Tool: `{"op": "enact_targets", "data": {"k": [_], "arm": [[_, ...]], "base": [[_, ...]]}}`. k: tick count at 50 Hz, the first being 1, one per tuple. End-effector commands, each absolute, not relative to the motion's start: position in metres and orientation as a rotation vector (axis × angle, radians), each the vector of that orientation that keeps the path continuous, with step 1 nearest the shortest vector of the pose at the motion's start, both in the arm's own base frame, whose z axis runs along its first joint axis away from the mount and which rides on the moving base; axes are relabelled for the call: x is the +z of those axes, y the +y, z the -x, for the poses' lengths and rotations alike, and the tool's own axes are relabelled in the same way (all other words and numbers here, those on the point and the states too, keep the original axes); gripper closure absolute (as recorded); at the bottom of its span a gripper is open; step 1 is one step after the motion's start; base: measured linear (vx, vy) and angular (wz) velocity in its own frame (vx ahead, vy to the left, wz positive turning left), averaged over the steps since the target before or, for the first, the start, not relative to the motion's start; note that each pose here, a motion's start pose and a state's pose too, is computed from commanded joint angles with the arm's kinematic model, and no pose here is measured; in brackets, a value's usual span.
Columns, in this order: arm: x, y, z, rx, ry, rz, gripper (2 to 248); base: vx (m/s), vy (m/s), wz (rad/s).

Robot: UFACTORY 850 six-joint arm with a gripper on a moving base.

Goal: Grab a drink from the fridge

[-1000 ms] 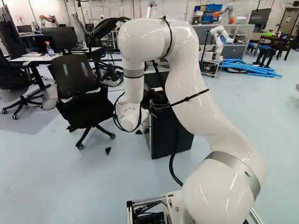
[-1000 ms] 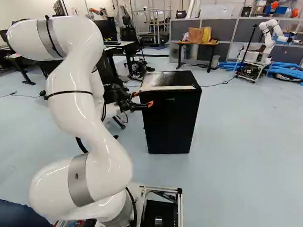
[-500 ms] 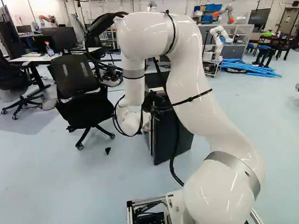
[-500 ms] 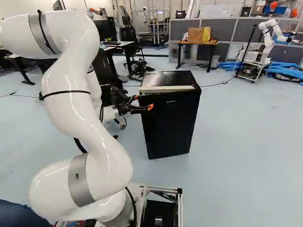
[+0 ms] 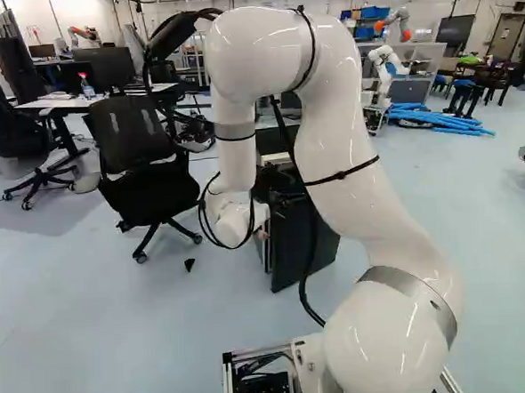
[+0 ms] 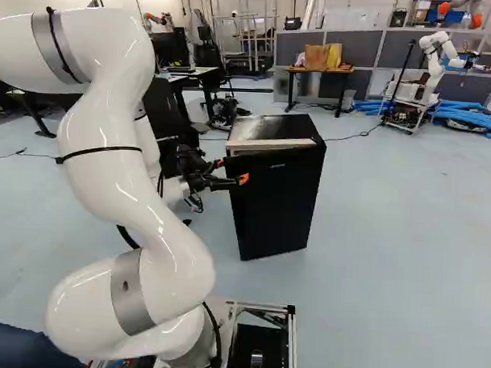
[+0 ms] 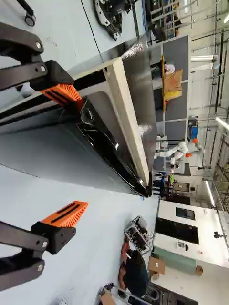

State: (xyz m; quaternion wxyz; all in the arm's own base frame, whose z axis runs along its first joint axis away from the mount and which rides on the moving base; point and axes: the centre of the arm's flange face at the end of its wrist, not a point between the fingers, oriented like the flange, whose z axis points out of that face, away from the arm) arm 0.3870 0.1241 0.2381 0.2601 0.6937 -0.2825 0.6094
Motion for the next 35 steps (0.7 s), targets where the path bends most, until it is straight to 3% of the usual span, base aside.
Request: {"op": "enact_targets", "data": {"k": [35], "arm": [[0.239,0.117,-0.366,1.596,-0.792,-1.842,3]], "base": [[0.0,0.0,0.0]]}}
